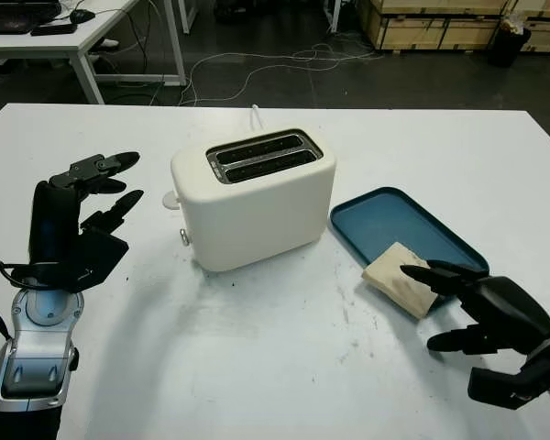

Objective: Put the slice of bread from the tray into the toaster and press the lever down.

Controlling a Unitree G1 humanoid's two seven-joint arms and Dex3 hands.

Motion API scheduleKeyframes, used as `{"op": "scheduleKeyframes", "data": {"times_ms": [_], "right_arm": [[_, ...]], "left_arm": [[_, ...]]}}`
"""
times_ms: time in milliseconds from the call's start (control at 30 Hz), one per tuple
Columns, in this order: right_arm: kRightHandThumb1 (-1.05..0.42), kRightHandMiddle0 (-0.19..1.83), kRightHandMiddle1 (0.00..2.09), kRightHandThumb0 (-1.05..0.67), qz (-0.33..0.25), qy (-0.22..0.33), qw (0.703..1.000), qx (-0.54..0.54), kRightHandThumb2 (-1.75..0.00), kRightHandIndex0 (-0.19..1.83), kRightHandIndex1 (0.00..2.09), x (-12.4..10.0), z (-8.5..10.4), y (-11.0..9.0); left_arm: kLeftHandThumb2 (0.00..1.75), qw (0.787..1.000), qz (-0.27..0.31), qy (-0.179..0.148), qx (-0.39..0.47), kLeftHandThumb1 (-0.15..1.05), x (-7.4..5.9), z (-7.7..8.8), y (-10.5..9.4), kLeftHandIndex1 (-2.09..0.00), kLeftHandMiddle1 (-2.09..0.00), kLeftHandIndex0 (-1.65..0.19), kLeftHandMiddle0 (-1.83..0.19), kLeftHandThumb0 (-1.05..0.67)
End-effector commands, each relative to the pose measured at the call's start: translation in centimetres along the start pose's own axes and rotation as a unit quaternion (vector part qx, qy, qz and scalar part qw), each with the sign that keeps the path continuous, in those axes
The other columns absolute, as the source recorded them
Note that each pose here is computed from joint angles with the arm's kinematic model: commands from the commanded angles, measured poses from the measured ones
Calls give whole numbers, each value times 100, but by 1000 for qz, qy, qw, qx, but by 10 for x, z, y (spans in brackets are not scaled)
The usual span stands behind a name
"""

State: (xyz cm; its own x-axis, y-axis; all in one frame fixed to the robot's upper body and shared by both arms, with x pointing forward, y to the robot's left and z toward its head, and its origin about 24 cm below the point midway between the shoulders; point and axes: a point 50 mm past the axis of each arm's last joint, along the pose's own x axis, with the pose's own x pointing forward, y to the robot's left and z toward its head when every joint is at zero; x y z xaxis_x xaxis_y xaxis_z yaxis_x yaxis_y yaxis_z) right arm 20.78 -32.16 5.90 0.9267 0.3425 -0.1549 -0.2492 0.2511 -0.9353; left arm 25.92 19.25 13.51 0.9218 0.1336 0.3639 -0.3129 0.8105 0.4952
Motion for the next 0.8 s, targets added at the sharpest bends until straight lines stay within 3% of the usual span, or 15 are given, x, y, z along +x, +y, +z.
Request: {"op": "scheduleKeyframes", "data": {"times_ms": [0,267,633,767], "right_arm": [[-74,43,2,-58,-14,-11,1000,-2,0,37,2,3,2,0],[-73,46,1,-52,-21,9,1000,0,0,40,3,4,-8,8],[-76,48,1,-56,-36,9,999,-28,-1,41,2,8,-8,17],[-79,43,0,-57,-43,9,998,-41,-1,31,0,9,-8,20]], "left_arm": [[11,1000,5,-10,-6,92,1,4,2,-9,-99,-83,-53,-29],[10,1000,7,-13,-6,92,2,4,3,-10,-100,-83,-54,-29],[11,1000,3,-10,-10,92,1,5,2,-10,-102,-83,-52,-29],[10,1000,5,-12,-8,92,1,6,2,-10,-102,-83,-52,-29]]}}
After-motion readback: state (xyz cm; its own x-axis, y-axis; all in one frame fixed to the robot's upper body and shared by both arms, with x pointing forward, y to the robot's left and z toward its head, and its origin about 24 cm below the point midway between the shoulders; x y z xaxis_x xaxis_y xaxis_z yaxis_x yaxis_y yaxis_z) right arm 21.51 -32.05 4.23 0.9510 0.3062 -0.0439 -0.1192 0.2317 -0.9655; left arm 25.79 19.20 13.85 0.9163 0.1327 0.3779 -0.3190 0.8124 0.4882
